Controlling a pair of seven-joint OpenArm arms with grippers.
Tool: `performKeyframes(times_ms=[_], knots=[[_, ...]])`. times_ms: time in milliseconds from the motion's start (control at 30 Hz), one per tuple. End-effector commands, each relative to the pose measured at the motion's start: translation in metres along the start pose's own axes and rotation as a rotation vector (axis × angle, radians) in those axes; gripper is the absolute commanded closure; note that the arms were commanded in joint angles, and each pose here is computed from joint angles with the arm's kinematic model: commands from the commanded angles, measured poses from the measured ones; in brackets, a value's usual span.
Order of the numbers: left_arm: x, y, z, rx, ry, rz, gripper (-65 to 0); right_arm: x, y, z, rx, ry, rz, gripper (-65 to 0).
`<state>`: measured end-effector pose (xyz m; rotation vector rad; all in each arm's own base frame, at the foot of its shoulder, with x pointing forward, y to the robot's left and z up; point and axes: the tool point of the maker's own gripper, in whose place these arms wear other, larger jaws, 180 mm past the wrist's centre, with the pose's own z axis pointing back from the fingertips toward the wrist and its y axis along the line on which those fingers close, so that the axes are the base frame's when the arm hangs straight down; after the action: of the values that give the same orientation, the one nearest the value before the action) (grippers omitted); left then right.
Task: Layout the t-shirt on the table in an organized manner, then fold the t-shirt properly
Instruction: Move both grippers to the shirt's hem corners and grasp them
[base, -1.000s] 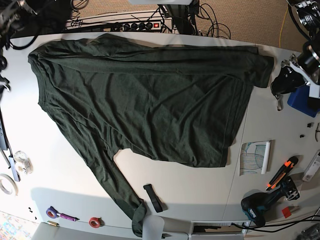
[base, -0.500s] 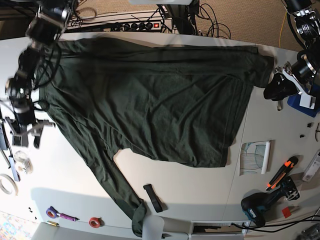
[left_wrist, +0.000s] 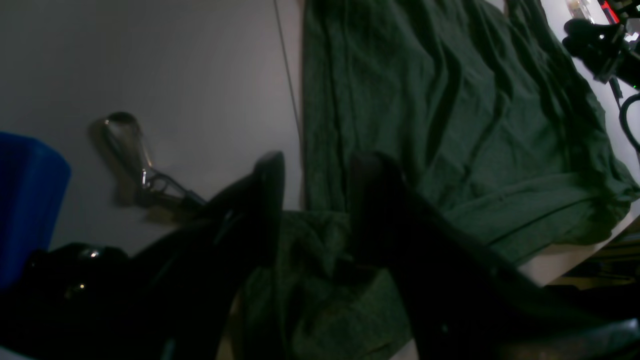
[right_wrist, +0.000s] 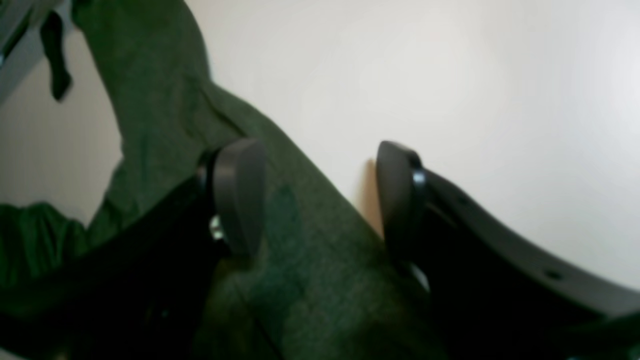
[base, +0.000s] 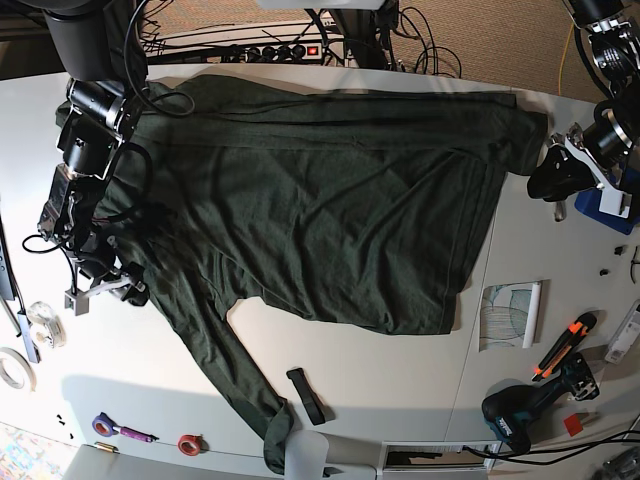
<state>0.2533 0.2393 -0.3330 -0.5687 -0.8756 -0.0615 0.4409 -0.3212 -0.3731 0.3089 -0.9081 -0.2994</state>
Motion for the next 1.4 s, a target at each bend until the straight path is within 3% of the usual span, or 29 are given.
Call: performKeyframes(times_ms=[0,300,567,633,767,1000,1133,1233,1367], knots=[[0.017,-0.001,0.005,-0.007,-0.047,-0.030,-23.4,0.027,0.001,0.006,0.006,-0.043,0.017,-34.8],[0.018,-0.001,0.005,-0.008,-0.049,-0.030,-23.5,-0.002,0.001,0.005,0.019,0.055,0.003,-34.8],[0.018,-0.001,0.005,-0.008,-0.050,-0.030,-23.5,-0.042,0.011,-0.004,0.023,0.164,0.113,-34.5],[0.018,-0.001,0.005,-0.008,-0.050,-0.030,-23.5,-0.041,0.012,-0.005,0.021,0.156,0.118,-28.0],[0.024,-0.001,0.005,-0.008,-0.072,-0.036,-23.5,-0.034,0.012,-0.006,0.024,0.115,0.116,0.0],[0.067,-0.001,0.002,-0.008,-0.155,-0.103,-23.4,-0.025,0.013,-0.007,0.027,0.064,0.116,0.0],[0.103,0.014,-0.001,0.082,-0.226,-0.094,-23.4,-0.024,0.013,-0.007,0.027,0.058,0.116,0.0],[0.118,0.017,-0.014,0.120,-0.205,-0.090,-23.5,-0.023,0.013,-0.007,0.026,0.054,0.117,0.0],[0.132,0.003,-0.051,0.093,-0.146,-0.160,-23.5,-0.023,0.014,-0.007,0.027,0.053,0.117,0.0]])
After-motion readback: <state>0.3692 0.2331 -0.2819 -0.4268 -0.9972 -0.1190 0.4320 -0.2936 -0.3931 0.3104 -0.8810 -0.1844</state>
